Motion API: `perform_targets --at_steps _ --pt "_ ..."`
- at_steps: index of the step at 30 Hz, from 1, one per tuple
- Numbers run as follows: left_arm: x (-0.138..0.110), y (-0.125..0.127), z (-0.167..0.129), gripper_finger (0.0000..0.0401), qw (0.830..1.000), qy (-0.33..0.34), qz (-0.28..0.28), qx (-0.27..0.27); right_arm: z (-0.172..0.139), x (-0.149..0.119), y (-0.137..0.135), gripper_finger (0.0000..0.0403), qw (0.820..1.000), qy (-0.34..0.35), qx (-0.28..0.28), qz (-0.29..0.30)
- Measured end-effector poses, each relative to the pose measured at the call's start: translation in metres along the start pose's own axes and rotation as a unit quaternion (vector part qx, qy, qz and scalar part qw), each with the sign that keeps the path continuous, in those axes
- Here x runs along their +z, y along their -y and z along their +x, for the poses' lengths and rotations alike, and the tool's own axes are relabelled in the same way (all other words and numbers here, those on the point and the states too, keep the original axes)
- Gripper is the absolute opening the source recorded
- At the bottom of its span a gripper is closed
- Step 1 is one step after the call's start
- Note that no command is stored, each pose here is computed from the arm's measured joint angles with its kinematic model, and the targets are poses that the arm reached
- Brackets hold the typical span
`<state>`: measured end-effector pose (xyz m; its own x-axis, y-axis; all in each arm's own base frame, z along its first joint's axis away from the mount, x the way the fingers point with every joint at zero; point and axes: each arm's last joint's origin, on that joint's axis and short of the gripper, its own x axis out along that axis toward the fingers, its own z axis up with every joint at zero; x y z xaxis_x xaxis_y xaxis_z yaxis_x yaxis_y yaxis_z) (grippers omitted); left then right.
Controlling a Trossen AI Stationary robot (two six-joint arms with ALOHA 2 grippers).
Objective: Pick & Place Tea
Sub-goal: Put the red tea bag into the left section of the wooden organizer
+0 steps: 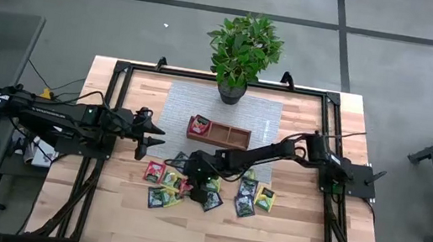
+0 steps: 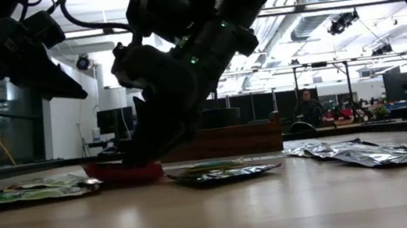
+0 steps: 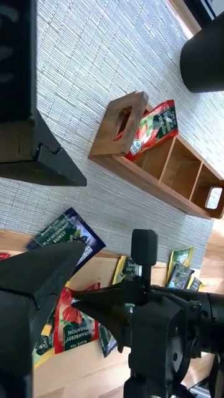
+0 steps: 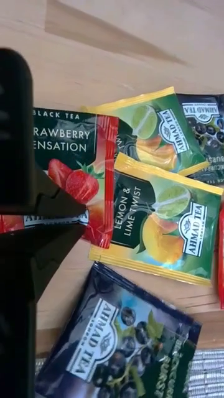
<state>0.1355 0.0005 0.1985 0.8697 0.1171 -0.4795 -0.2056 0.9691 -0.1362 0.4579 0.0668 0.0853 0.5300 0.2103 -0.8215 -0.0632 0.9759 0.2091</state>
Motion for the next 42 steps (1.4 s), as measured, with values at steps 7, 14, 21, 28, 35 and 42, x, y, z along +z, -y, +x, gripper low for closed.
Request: perform_targets --at_steps 7,14,21,28,35,42 --pt "0.000 0.000 0.000 0.0154 1.000 -0.002 0.000 0.000 -0.011 0.006 -0.002 0.0002 1.000 0.016 -0.005 0.002" --pt "0.000 0.000 0.000 0.0154 1.000 -0.001 0.000 0.000 -0.037 0.018 -0.004 0.0001 0.999 0.037 -0.032 -0.001" --pt "0.000 0.000 0.000 0.0154 1.000 0.000 0.000 -0.001 -0.059 0.030 -0.006 0.0003 0.996 0.071 -0.058 0.002" --pt "0.005 0.001 0.000 0.0154 1.000 0.023 -0.007 -0.007 -0.075 0.041 -0.005 0.0002 0.983 0.121 -0.139 0.008" --pt "0.015 0.005 -0.001 0.0154 0.996 0.072 -0.032 -0.043 -0.089 0.049 0.001 0.0001 0.959 0.156 -0.236 -0.003" --pt "0.021 0.005 -0.002 0.0154 0.991 0.104 -0.080 -0.034 -0.106 0.059 0.003 0.0001 0.934 0.189 -0.304 -0.020"
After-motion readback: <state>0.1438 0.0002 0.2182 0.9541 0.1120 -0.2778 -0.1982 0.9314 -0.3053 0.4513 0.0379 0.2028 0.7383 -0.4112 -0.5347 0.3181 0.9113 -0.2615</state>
